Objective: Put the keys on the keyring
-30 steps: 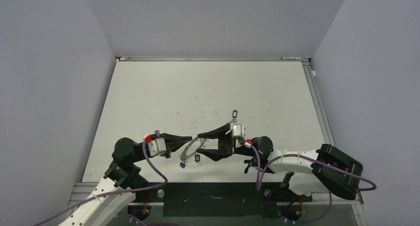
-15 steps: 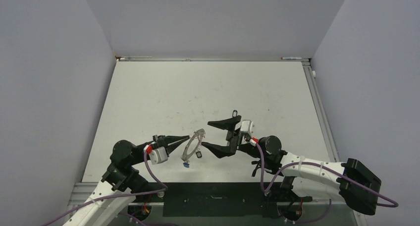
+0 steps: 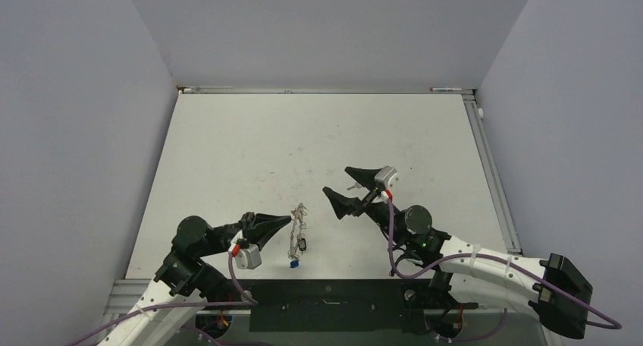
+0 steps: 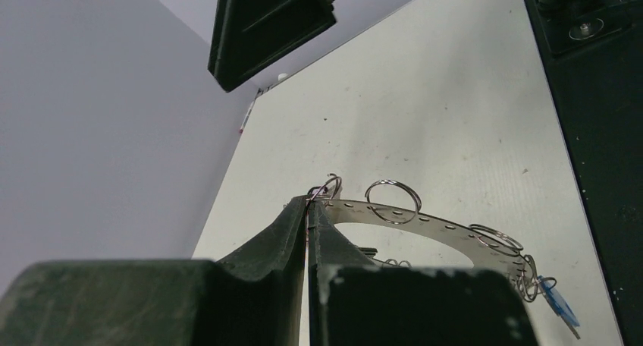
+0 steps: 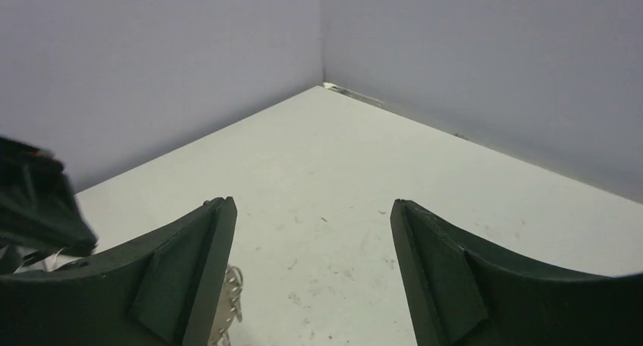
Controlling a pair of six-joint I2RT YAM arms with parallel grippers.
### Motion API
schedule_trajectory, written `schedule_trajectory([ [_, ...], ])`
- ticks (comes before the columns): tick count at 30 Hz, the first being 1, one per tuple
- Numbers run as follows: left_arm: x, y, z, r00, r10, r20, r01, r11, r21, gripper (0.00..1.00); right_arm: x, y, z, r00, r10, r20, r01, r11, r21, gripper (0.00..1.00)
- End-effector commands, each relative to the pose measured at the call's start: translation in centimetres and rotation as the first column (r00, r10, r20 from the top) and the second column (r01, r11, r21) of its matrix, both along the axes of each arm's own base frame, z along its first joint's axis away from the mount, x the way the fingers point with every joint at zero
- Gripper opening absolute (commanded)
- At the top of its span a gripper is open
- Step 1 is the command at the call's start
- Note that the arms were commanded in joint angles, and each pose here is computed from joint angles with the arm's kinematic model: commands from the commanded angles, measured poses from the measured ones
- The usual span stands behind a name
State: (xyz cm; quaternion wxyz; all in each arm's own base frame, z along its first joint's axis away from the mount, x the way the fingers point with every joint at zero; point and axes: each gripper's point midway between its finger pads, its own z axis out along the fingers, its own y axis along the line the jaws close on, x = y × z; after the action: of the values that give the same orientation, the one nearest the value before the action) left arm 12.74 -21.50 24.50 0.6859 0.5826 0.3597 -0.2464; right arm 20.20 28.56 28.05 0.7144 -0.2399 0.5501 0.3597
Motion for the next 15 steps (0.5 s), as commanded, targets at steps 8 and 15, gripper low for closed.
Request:
schedule_trajectory([
  [8,0.4,-0.4,-0.2,1.0,0.009,-0.007,-0.009,1.0,-0.026,0.0,10.5,-4.9,-6.5,0.705,-0.47,-0.532,0.418,0.88,-0.224,0.72],
  [15,2.2,0.2,-0.8,0.985,0.118,-0.126,-0.124,0.992,-0.037,0.0,13.8,-6.8,-13.0,0.44,-0.606,-0.662,0.426,0.79,-0.44,0.78],
])
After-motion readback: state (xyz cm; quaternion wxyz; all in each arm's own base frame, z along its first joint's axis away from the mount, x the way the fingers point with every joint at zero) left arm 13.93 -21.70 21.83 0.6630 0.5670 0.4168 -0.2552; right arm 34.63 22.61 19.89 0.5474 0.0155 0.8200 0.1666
